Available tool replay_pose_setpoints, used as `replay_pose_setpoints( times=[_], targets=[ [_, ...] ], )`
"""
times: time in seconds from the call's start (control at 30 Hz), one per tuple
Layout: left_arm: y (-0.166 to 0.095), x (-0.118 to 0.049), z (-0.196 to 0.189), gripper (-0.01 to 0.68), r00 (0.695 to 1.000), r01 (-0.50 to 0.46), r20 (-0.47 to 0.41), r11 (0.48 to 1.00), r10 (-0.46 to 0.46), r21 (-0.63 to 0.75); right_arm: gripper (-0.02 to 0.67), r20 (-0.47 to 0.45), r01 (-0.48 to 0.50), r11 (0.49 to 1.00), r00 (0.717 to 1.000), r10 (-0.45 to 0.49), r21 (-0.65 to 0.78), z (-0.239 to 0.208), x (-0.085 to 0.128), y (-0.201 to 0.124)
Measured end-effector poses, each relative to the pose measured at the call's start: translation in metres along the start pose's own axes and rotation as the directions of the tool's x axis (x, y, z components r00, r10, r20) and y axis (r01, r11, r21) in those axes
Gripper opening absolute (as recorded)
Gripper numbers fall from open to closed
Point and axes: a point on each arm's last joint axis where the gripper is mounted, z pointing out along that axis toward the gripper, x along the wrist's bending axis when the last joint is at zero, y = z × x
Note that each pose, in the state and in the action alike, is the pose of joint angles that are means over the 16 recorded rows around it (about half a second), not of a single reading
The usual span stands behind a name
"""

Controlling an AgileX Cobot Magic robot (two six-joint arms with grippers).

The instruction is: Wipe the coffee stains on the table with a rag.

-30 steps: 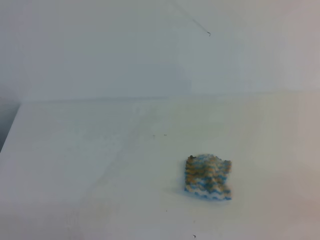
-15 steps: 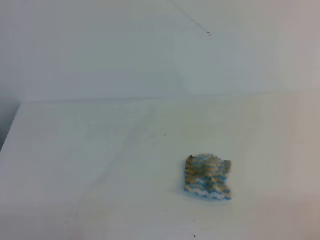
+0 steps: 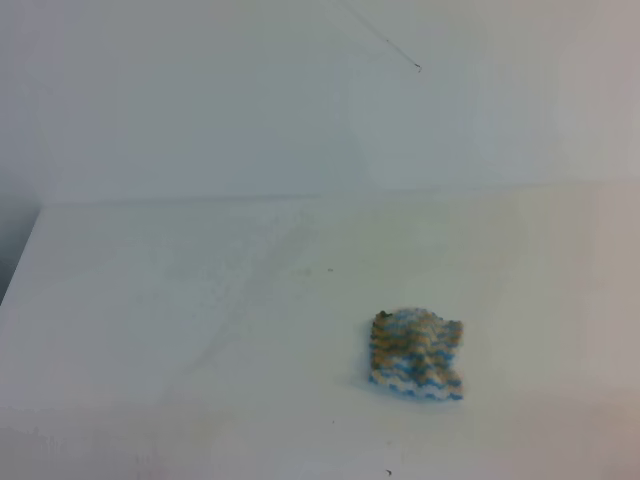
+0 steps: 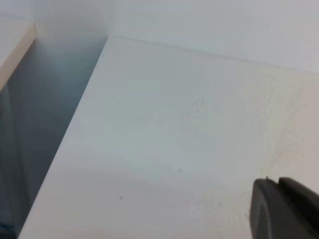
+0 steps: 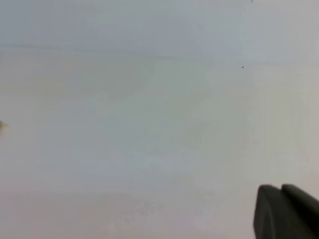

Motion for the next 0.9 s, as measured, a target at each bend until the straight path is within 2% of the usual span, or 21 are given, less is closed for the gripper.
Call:
replay_pose_setpoints(
  times=[0.9],
  targets=[
    [0.0000, 0.0000, 0.0000, -0.001, 1.000, 0.000, 0.000, 1.000, 0.000, 0.000, -0.004, -0.002, -0.026, 1.000, 1.000, 0.026, -0.001, 0.0000, 0.0001, 0.0001]
  ],
)
